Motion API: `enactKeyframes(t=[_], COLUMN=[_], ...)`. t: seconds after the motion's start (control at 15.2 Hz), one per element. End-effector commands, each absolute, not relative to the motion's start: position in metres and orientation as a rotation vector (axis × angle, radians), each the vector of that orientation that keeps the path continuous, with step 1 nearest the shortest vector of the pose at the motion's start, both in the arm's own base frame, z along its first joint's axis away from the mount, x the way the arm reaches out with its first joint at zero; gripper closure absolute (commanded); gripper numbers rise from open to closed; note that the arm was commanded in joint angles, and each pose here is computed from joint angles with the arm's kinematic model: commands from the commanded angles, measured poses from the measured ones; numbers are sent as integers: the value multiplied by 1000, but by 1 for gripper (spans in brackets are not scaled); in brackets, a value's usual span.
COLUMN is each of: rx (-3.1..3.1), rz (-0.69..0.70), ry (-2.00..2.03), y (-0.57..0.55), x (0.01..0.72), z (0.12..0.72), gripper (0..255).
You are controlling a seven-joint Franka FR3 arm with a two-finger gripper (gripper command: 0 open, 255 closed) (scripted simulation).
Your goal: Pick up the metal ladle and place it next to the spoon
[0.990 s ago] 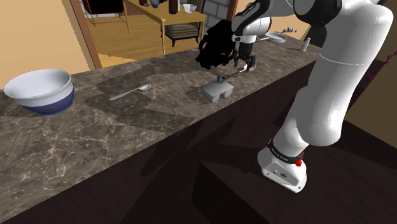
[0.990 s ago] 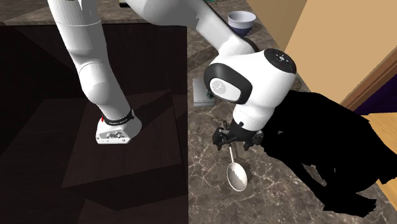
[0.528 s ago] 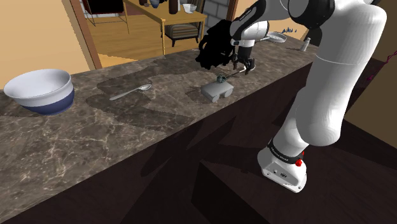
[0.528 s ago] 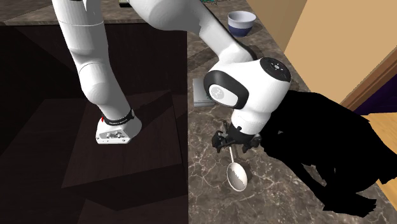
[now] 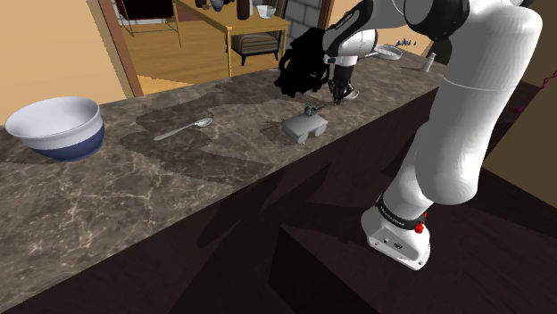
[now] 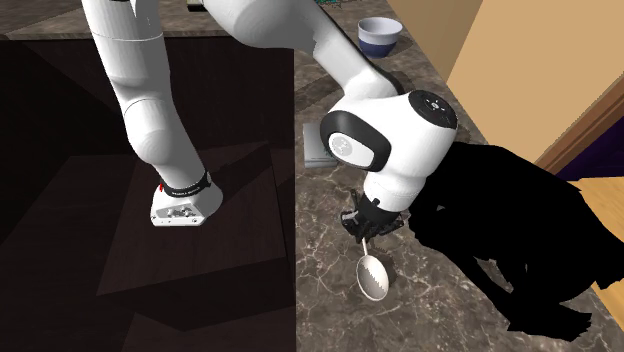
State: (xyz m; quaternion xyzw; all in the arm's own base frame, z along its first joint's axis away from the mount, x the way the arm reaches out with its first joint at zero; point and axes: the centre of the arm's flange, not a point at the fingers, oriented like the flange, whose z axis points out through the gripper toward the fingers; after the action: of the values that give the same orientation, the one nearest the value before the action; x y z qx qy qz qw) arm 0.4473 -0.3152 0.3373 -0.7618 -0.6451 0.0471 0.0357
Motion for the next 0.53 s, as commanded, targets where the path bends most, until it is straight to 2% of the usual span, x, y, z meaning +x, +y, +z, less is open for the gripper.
enactKeyframes(t=[0.0, 0.46], rx=[-2340, -2340], rz=[145, 145], ry=[-1982, -1982], y=[-315, -315], x=[447, 447], z=[337, 353], gripper=[255, 255])
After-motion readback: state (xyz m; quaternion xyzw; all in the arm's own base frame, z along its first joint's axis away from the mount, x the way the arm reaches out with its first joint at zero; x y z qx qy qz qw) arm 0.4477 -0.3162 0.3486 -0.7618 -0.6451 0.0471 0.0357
